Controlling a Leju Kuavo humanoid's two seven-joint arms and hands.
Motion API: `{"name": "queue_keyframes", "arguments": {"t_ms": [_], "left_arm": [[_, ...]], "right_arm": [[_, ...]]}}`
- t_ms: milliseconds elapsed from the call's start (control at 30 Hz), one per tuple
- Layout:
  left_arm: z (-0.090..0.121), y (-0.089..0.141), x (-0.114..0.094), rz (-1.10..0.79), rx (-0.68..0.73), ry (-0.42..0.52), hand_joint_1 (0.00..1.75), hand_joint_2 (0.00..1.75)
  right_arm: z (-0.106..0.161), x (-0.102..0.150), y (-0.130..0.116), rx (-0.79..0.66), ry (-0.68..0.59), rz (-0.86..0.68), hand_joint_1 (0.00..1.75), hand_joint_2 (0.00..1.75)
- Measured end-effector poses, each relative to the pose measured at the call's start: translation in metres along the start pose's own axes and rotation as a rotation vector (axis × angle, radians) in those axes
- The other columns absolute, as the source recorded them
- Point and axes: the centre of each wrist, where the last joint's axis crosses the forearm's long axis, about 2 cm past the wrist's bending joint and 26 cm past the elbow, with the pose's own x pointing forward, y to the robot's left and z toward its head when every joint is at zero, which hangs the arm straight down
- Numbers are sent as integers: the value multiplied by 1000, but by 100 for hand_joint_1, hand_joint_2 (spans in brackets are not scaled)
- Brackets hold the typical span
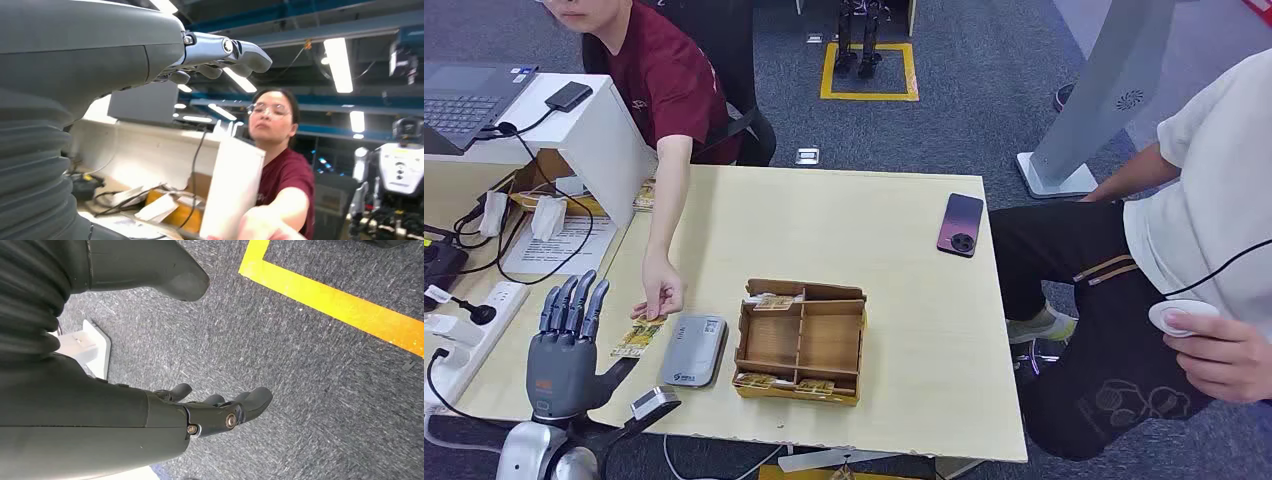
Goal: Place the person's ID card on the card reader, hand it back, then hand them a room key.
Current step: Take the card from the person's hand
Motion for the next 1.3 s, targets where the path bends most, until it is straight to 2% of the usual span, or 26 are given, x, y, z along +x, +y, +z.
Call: {"name": "queue_keyframes", "arguments": {"t_ms": [200, 633, 667, 767, 800, 1300], "left_arm": [[-6, -1, -3, -4, 10, 4, 0, 175], [-5, -4, -4, 9, 4, 21, 0, 175], [-5, -4, -4, 10, 4, 21, 13, 175], [-5, -4, -4, 10, 3, 21, 140, 175], [-5, -4, -4, 10, 3, 21, 171, 175], [0, -2, -10, 25, 5, 7, 175, 175]], "right_arm": [[0, 1, 0, -2, -3, 2, 0, 175], [0, 1, 0, -2, -2, 4, 0, 175], [0, 1, 0, -2, -2, 4, 0, 175], [0, 1, 0, -2, -2, 4, 0, 175], [0, 1, 0, -2, -2, 4, 0, 175], [0, 1, 0, -1, -5, 11, 0, 175]]}}
